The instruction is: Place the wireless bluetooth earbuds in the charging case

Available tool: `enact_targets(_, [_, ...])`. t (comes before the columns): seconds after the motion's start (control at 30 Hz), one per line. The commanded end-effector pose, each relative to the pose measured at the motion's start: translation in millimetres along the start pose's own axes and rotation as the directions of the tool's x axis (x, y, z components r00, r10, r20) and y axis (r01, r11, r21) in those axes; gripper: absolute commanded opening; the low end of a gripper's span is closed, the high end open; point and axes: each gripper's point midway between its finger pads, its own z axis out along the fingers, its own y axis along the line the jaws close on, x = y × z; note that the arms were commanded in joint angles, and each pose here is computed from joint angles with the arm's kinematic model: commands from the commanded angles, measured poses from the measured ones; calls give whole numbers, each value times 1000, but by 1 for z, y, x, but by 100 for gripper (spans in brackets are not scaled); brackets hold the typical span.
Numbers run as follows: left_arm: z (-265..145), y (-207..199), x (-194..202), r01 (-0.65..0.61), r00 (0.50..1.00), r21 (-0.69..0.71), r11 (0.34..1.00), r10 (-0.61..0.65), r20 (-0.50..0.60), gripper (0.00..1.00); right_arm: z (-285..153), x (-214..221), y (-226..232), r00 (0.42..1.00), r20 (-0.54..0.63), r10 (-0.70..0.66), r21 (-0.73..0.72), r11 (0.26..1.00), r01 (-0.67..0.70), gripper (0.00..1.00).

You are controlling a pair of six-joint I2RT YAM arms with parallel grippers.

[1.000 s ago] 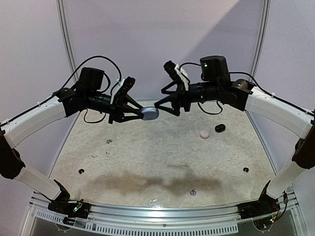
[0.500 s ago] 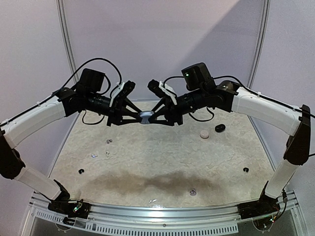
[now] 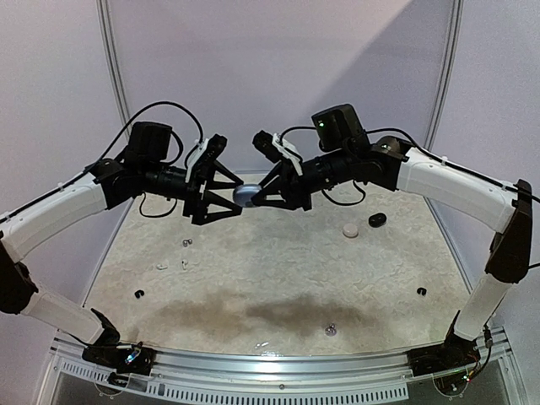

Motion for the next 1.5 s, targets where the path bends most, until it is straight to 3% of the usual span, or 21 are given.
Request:
enact_targets(0.0, [-2, 1, -4, 67, 995, -27, 997, -65, 70, 81, -14, -40, 2, 986, 162, -32, 27, 999, 28, 0])
enact_targets(0.17, [-3, 3, -12, 76, 989, -31, 997, -71, 129, 51, -23, -60, 5, 968, 244, -51, 39, 998, 42, 0])
enact_targets(0.27, [-3, 3, -20, 77, 983, -20, 997, -72, 167, 39, -23, -62, 4, 967, 248, -51, 44, 998, 41, 0])
enact_targets(0.4, [-4, 4, -31, 66, 976, -18, 998, -61, 210, 34, -21, -60, 3, 969, 244, -45, 43, 998, 36, 0])
enact_targets(0.63, [-6, -1, -36, 39, 972, 8, 999, -39, 230, 37, -21, -58, 2, 970, 239, -53, 53, 998, 41, 0])
enact_targets(0.7, [-6, -1, -37, 36, 972, 9, 999, -37, 232, 30, -22, -59, 2, 969, 242, -55, 52, 998, 44, 0])
enact_targets(0.87, [-5, -2, -36, 26, 973, 19, 999, -29, 230, 2, -20, -56, 2, 971, 232, -57, 55, 997, 46, 0])
enact_targets(0.93, [-5, -2, -36, 26, 973, 17, 1000, -29, 229, 0, -20, -54, 1, 973, 225, -55, 58, 997, 43, 0])
enact_targets(0.97, [-5, -2, -36, 24, 973, 14, 1000, -27, 228, 0, -20, -54, 0, 973, 222, -53, 60, 997, 41, 9])
enact_targets(1.03, [-5, -1, -34, 21, 975, 7, 1000, -22, 221, 0, -20, -53, -5, 975, 217, -44, 87, 996, 26, 38])
enact_targets(1.1, [-4, -1, -30, -13, 978, -4, 1000, 13, 206, 0, -22, -54, -13, 976, 216, -31, 136, 991, 2, 55])
enact_targets(1.2, [-5, -1, -26, -92, 978, -33, 995, 97, 184, 0, -25, -54, -27, 977, 211, -21, 216, 976, -26, 61])
enact_targets(1.47, [-4, -10, -13, -185, 974, -10, 983, 185, 134, 0, -31, -54, -51, 983, 184, 3, 338, 939, -66, 60])
